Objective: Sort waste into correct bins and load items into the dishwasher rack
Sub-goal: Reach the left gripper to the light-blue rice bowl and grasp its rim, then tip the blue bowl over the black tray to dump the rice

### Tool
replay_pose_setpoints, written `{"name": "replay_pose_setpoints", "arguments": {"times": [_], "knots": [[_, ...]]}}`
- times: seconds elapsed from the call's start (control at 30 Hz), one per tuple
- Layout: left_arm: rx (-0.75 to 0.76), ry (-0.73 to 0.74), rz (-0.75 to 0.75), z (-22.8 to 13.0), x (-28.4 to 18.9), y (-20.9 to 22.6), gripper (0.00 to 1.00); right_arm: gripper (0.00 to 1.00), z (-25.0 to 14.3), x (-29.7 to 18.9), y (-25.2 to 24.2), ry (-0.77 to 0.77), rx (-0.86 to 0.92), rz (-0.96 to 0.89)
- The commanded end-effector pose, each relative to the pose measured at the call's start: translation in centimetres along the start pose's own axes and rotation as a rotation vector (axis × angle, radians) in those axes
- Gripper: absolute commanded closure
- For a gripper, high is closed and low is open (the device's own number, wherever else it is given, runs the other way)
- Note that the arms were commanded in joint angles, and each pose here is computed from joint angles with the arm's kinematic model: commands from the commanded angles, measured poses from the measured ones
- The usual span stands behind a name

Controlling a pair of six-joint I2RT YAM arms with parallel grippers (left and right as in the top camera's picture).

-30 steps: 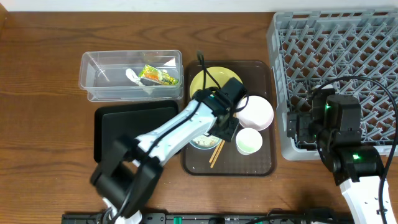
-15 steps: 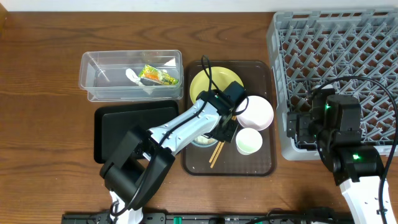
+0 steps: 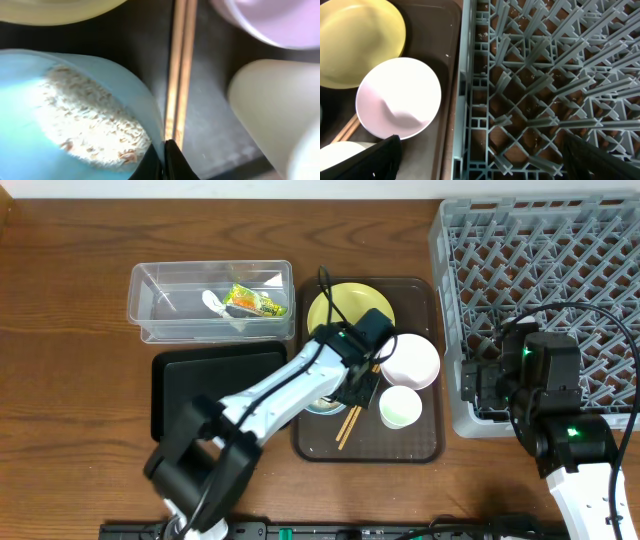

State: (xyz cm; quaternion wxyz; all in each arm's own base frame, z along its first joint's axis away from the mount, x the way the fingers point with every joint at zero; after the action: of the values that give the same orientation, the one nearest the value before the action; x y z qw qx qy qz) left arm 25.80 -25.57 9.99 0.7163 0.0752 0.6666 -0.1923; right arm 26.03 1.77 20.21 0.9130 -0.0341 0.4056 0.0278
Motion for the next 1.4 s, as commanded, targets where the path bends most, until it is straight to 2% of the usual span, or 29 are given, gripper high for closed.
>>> {"name": "replay_pose_setpoints", "arguments": {"times": [0.0, 0.2, 0.43, 0.77, 1.07, 1.37], "knots": [[-0.019, -0.088, -0.043, 0.7, -3.7, 0.1, 0.94, 0.01, 0.9, -0.6, 0.4, -0.026, 0.002, 0.013], [-0.141, -0.147, -0.095, 0.2, -8.9, 4.0, 0.94, 0.01, 0.8, -0.6, 0.4, -0.024, 0.002, 0.013], [-0.127, -0.162, -0.531, -0.1, -11.7, 7.1, 0.94, 0.01, 0.8, -0.6, 0.4, -0.023, 0.002, 0.013], [-0.31, -0.321, -0.943, -3.2, -11.6, 14.4, 0.94, 0.01, 0.8, -0.6, 0.4, -0.023, 0.002, 0.013], [-0.59, -0.459, -1.189, -5.6, -12.3, 18.6, 0.94, 0.01, 0.8, -0.6, 0.4, -0.022, 0.002, 0.013], [-0.959, -0.324, -1.302, -6.3, -12.8, 20.9, 0.94, 0.01, 0.8, -0.6, 0.4, -0.022, 0.002, 0.013]]}}
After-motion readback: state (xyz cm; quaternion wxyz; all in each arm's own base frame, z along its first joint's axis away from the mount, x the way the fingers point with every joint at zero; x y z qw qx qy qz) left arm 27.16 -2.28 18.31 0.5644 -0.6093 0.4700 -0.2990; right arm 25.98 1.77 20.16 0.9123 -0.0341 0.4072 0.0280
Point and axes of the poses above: each gripper's point midway between its finger pads, its own x axis out along the fingers, its own y axis along the line the jaws close on, z = x × y, the point moved 4 cm from there along -x, back along the fingers, and after that the axes turned 1 degree about -x, right-handed, at the moved point
